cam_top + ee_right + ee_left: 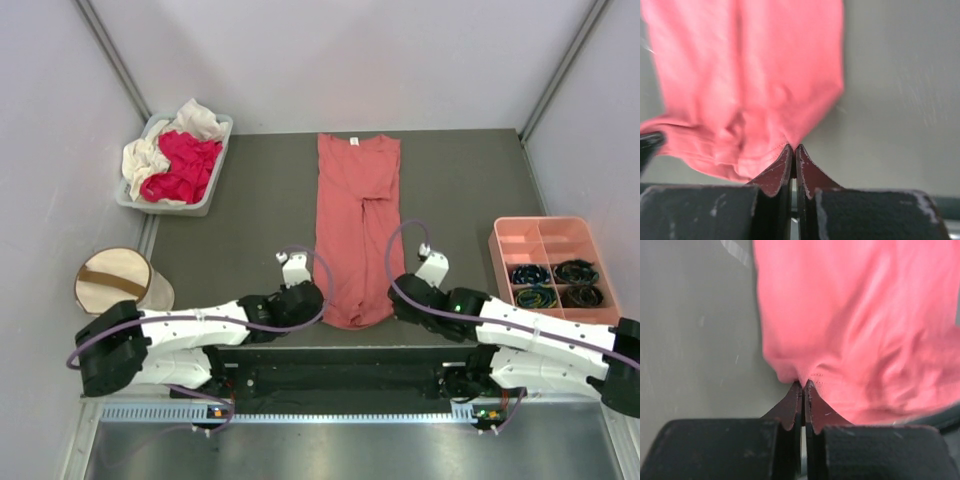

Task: Fold and stack the t-shirts
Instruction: Grab the bottom of the folded rectangular tshirt with both arms, then fold the folded rectangular tshirt in 1/3 of the way

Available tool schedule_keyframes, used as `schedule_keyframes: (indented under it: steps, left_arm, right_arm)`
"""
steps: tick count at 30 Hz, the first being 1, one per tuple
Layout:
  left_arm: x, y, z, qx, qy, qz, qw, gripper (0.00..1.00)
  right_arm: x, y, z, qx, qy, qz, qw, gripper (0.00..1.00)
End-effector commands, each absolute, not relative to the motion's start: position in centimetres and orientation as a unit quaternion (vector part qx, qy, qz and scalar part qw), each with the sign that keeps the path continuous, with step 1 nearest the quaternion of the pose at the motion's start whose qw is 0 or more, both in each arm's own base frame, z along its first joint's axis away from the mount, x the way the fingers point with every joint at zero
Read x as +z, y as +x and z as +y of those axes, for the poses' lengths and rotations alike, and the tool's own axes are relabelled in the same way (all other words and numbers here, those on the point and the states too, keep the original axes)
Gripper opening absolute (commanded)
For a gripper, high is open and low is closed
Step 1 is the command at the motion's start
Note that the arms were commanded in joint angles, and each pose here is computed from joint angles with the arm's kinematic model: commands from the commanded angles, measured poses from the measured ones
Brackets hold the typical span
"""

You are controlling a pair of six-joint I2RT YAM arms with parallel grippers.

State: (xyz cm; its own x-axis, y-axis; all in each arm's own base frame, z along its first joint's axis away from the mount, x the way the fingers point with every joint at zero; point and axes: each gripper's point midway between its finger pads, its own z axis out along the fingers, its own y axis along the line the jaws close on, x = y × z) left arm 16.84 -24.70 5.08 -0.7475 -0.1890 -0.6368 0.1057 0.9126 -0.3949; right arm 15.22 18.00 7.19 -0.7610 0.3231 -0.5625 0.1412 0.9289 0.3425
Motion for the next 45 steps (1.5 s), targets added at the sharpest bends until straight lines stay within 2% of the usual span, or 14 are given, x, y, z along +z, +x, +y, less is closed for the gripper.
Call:
schedule_keyframes:
  steps: [1, 5, 9, 20, 30, 35, 45]
  left_arm:
    - [8.2, 21.0, -26.4, -0.177, -0.008, 0.89, 0.421, 0.0]
    - [10.2, 23.2, -28.4, -0.179, -0.001, 0.876, 0.448, 0.0]
    - [11.9, 26.1, -27.9, -0.17, -0.019, 0.864, 0.473, 0.0]
    - [15.3, 36.6, -27.1, -0.194, -0.052, 0.839, 0.506, 0.0]
    - [14.3, 43.4, -29.9, -0.199, -0.034, 0.839, 0.506, 0.0]
    - [13.2, 45.9, -30.8, -0.197, -0.029, 0.843, 0.5, 0.0]
    - [11.2, 49.2, -28.6, -0.175, -0.041, 0.851, 0.494, 0.0]
  right_arm:
    - [12.3, 20.8, 20.2, 0.131, 0.1, 0.895, 0.415, 0.0]
    - [13.6, 23.6, 21.2, 0.115, 0.095, 0.888, 0.436, 0.0]
    - [15.0, 26.1, 21.1, 0.118, 0.111, 0.877, 0.453, 0.0]
    - [16.2, 33.3, 19.6, 0.109, 0.111, 0.863, 0.481, 0.0]
    - [15.7, 40.6, 21.7, 0.102, 0.091, 0.858, 0.496, 0.0]
    - [14.2, 43.8, 20.1, 0.08, 0.103, 0.863, 0.488, 0.0]
    - [11.8, 47.5, 17.6, 0.072, 0.119, 0.873, 0.468, 0.0]
